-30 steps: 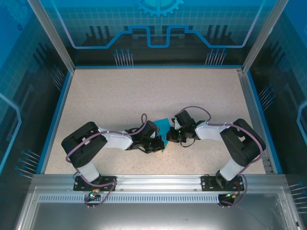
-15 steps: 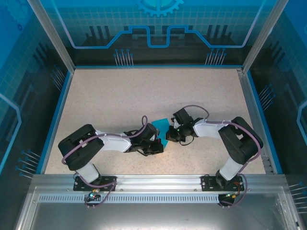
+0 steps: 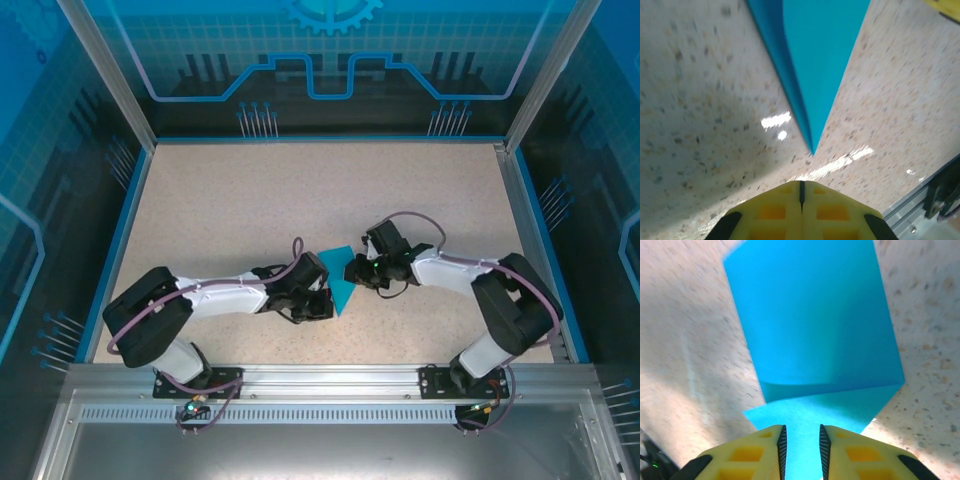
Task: Fold a paper plane with a square sheet of paper (pick it up from the middle)
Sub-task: Third fold the triangle at the center of the table.
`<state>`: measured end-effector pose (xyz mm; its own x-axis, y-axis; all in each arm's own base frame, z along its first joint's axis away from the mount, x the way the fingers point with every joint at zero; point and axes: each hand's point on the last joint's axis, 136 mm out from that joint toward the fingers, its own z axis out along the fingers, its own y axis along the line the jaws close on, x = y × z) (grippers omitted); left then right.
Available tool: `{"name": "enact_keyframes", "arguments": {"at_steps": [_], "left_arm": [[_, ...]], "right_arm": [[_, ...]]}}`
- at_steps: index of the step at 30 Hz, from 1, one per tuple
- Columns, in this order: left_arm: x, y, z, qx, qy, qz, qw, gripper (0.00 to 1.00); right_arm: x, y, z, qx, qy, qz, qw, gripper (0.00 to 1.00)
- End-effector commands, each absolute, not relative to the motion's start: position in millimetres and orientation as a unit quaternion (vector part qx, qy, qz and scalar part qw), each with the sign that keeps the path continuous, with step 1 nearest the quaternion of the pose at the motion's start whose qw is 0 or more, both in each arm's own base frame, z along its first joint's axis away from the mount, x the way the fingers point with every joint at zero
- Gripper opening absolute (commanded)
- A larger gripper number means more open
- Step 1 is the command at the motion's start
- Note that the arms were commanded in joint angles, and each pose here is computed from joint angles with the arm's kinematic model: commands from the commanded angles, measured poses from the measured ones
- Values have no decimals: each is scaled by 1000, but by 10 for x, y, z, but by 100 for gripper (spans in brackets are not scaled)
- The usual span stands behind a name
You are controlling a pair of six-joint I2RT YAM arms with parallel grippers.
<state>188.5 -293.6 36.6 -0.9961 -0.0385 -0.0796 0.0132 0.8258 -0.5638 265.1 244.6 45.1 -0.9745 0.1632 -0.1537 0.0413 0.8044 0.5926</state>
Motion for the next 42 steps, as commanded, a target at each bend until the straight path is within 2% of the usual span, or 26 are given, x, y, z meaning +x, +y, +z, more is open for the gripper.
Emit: {"name": "enact_keyframes", "arguments": {"at_steps": [1,3,9,16,24,30,36,42], "left_arm": [[2103,-2936,559,-9,950,-299,85,3],[2185,-2959,647,-12,947,-303,103,3],[2359,-3052,847,-18,936,-322,143,6],[2627,-3069,642,-49,949,-272,153,5],[2730,-2946,342,-78,964,-215,135,3],[2708,-2806,138,-95,970,-187,120,2],[2689,-2771,75,-99,973,-177,113,1],[2675,-2720,47,-107,973,-171,110,1]], "right_arm": [[2766,2341,655,62,935,323,131,35],[2775,2233,662,71,935,320,137,41],[2773,1980,653,73,937,308,147,50],[2755,1934,587,67,938,312,133,55],[2757,2102,493,43,934,342,97,55],[2777,2221,436,27,928,364,77,49],[2784,2281,391,20,926,372,63,43],[2805,2270,324,34,930,363,53,45]]}}
